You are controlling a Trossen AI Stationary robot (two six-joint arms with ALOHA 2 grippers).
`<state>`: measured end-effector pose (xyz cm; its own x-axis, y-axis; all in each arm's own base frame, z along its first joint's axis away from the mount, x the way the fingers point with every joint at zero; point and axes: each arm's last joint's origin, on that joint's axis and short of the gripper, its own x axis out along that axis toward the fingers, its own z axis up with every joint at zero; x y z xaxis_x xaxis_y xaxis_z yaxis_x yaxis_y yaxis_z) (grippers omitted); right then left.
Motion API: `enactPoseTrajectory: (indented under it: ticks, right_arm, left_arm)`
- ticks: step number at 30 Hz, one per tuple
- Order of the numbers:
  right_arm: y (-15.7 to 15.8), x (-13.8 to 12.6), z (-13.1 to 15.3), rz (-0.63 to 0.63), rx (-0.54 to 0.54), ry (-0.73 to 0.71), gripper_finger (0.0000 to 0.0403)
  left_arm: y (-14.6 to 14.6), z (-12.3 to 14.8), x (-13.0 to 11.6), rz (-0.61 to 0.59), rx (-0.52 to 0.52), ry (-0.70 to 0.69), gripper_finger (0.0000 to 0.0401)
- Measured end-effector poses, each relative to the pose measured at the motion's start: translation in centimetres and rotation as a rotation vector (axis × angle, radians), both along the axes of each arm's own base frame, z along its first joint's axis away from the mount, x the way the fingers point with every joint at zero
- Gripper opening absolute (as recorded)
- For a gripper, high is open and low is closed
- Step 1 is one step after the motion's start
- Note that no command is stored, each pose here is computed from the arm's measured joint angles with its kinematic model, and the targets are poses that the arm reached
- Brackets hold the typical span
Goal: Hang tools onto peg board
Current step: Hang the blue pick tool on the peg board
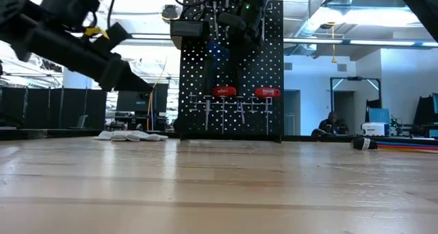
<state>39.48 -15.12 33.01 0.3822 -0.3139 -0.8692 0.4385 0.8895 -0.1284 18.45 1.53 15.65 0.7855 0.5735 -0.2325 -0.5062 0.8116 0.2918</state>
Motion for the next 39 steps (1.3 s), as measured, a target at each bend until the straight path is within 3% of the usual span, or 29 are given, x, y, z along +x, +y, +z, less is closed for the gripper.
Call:
enactPoseTrajectory:
  ticks: [9,20,27,33,39]
  right_arm:
    - [0.2,0.2,0.3,0.007,-0.008,-0.018,0.0013]
    - [0.2,0.3,0.4,0.013,-0.016,-0.031,0.0013]
    - [0.2,0.3,0.3,0.013,-0.015,-0.029,0.0013]
    - [0.2,0.3,0.3,0.016,-0.016,-0.026,0.0013]
    - [0.2,0.3,0.3,0.013,-0.014,-0.027,0.0013]
  left_arm:
    - [3.4,-1.0,1.3,0.02,-0.017,-0.08,0.0002]
    - [7.7,-1.8,5.5,0.112,0.006,-0.008,0.0]
    - [9.4,-1.2,6.3,0.18,0.014,-0.043,0.0]
    - [9.3,0.2,6.6,0.128,0.069,-0.151,0.0]
    - [9.6,1.1,8.0,0.004,0.095,-0.106,0.0011]
